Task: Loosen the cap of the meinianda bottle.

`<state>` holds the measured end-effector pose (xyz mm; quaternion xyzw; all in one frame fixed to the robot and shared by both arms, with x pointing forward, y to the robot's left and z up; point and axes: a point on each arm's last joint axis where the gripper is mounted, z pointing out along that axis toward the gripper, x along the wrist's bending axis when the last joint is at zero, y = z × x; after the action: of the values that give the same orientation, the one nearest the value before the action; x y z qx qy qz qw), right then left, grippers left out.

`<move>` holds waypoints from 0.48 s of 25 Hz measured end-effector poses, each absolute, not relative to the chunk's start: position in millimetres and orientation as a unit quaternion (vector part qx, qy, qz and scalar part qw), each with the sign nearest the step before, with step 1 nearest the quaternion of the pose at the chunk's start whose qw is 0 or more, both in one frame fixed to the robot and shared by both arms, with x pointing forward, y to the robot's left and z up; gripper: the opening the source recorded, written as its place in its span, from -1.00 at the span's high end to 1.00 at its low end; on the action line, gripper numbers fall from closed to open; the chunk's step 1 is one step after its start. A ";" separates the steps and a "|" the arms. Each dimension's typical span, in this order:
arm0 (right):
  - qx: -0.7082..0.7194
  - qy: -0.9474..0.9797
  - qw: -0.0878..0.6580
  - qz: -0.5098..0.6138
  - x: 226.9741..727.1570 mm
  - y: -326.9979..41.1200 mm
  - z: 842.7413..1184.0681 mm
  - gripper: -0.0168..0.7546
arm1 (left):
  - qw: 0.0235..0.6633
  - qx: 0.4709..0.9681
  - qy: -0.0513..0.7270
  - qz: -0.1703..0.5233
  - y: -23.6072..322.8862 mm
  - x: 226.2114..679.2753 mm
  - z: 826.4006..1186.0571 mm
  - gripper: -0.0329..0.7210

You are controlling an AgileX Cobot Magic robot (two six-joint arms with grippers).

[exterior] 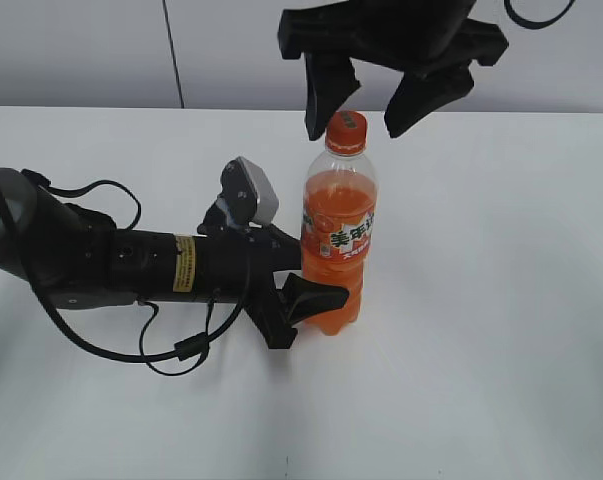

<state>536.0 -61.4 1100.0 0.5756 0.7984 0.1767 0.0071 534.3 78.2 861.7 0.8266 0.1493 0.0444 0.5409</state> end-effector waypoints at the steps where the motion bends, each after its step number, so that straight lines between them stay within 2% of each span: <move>1: 0.576 0.799 0.007 0.175 536.6 -61.0 1098.7 -0.49 | 0.541 0.827 0.149 0.044 78.2 534.3 861.7 -0.16; 4: 0.575 0.800 0.007 0.174 536.9 -60.8 1098.0 -0.37 | 0.541 0.827 0.149 0.044 78.2 534.3 861.7 -0.16; 10: 0.575 0.799 0.005 0.175 537.0 -60.3 1097.6 0.15 | 0.541 0.827 0.149 0.044 78.2 534.3 861.7 -0.16; 12: 0.575 0.799 0.005 0.176 537.1 -60.1 1097.7 0.24 | 0.541 0.827 0.149 0.044 78.2 534.3 861.7 -0.16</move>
<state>537.1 -60.1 1097.7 0.5746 0.7993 0.1760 0.0046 534.3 78.2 861.7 0.8266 0.1493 0.0444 0.5409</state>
